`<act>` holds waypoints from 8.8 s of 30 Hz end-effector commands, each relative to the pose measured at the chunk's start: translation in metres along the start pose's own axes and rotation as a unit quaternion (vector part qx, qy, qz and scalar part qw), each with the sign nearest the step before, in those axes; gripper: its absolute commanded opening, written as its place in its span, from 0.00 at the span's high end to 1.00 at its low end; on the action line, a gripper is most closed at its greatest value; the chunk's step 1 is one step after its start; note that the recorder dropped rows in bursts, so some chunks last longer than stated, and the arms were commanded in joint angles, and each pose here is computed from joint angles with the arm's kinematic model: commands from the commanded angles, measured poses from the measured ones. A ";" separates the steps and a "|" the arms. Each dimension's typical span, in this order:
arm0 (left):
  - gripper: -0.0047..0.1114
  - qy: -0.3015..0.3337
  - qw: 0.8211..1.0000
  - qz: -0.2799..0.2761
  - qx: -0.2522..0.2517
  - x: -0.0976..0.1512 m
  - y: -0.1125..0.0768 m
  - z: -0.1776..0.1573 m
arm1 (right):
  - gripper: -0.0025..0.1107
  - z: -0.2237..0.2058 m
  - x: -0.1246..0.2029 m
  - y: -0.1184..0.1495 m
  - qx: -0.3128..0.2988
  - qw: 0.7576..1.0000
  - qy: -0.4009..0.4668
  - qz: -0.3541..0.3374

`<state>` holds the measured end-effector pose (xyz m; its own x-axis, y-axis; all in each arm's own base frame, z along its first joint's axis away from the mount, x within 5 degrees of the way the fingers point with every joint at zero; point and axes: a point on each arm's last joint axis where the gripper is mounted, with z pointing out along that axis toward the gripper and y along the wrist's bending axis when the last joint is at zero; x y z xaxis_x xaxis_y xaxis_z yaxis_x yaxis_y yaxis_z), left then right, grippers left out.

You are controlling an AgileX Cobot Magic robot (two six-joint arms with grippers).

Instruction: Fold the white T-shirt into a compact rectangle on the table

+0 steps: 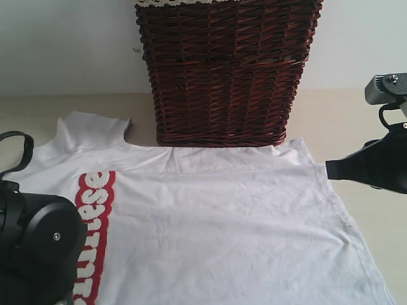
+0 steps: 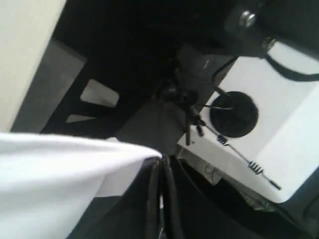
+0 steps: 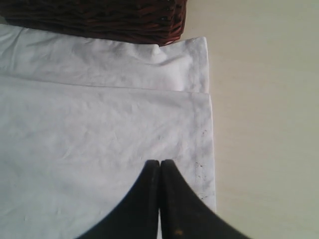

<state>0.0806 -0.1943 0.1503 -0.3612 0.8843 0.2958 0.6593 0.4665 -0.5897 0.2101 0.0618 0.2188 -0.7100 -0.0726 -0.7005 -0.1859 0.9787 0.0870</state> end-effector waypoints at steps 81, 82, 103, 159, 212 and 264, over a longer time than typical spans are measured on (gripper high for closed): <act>0.96 -0.380 0.783 -0.392 -0.296 -0.057 0.405 -0.226 | 0.98 0.000 0.004 -0.002 0.003 1.000 0.010 0.005; 0.96 -0.380 0.784 -0.389 -0.300 -0.058 0.411 -0.227 | 0.98 0.000 0.004 -0.002 0.003 1.000 0.010 0.005; 0.96 -0.455 0.755 -0.372 -0.289 -0.030 0.374 -0.321 | 0.98 0.000 0.004 -0.002 0.003 1.000 0.009 0.005; 0.96 -0.348 0.734 -0.541 -0.218 0.084 0.299 -0.125 | 0.98 0.001 0.009 -0.001 -0.001 1.000 0.018 0.014; 0.06 -0.100 0.906 0.201 -0.358 0.120 0.274 -0.134 | 0.98 0.001 0.009 -0.001 -0.001 1.000 0.018 0.012; 0.06 -0.124 0.909 0.199 -0.344 0.132 0.288 -0.128 | 0.98 0.001 0.009 -0.001 -0.001 1.000 0.019 0.010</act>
<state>0.3066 0.0589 0.1166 -0.0798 0.9946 -0.0663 0.9967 0.0803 0.0062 0.2049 0.0613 0.2118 -0.7435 -0.0565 -0.6664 -0.1705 0.9795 0.1072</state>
